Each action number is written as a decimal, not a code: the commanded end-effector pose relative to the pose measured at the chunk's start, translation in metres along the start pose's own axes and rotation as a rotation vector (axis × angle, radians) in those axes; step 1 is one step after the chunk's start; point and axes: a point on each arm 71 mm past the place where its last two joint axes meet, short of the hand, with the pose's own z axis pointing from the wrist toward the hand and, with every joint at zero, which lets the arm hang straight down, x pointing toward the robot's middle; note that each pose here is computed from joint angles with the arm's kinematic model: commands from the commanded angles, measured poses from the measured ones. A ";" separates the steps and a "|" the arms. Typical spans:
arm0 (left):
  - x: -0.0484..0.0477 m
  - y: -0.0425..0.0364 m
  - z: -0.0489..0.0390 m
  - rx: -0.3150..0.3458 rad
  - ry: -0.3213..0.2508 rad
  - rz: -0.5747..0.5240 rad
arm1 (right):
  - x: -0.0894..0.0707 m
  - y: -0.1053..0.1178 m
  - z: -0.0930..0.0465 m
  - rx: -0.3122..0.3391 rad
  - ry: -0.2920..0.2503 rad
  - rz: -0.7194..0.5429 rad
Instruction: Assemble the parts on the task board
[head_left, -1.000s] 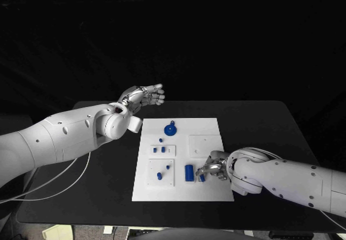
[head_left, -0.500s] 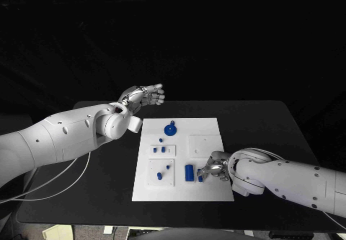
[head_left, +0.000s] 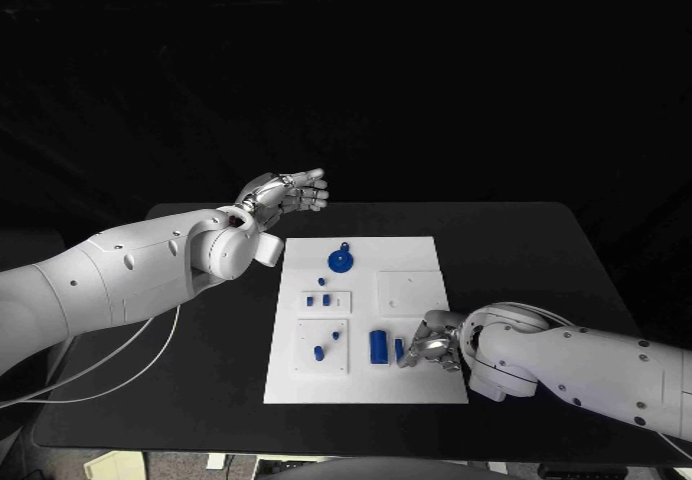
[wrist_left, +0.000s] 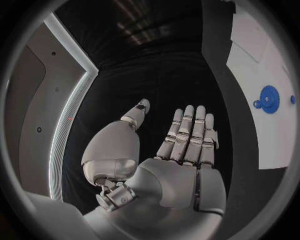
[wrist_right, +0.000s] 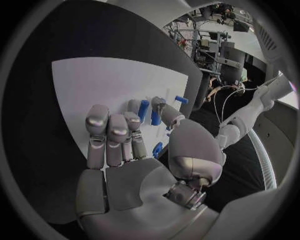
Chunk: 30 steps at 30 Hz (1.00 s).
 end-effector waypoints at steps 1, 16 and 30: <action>0.0020 -0.0016 0.0003 0.008 0.012 -0.005 | 0.005 0.001 -0.001 -0.026 0.041 -0.016; 0.0021 -0.0016 0.0004 0.009 0.012 -0.005 | 0.003 -0.001 0.002 -0.013 0.029 -0.008; 0.0023 -0.0016 0.0005 0.009 0.014 -0.003 | 0.002 0.002 0.008 -0.009 0.014 -0.027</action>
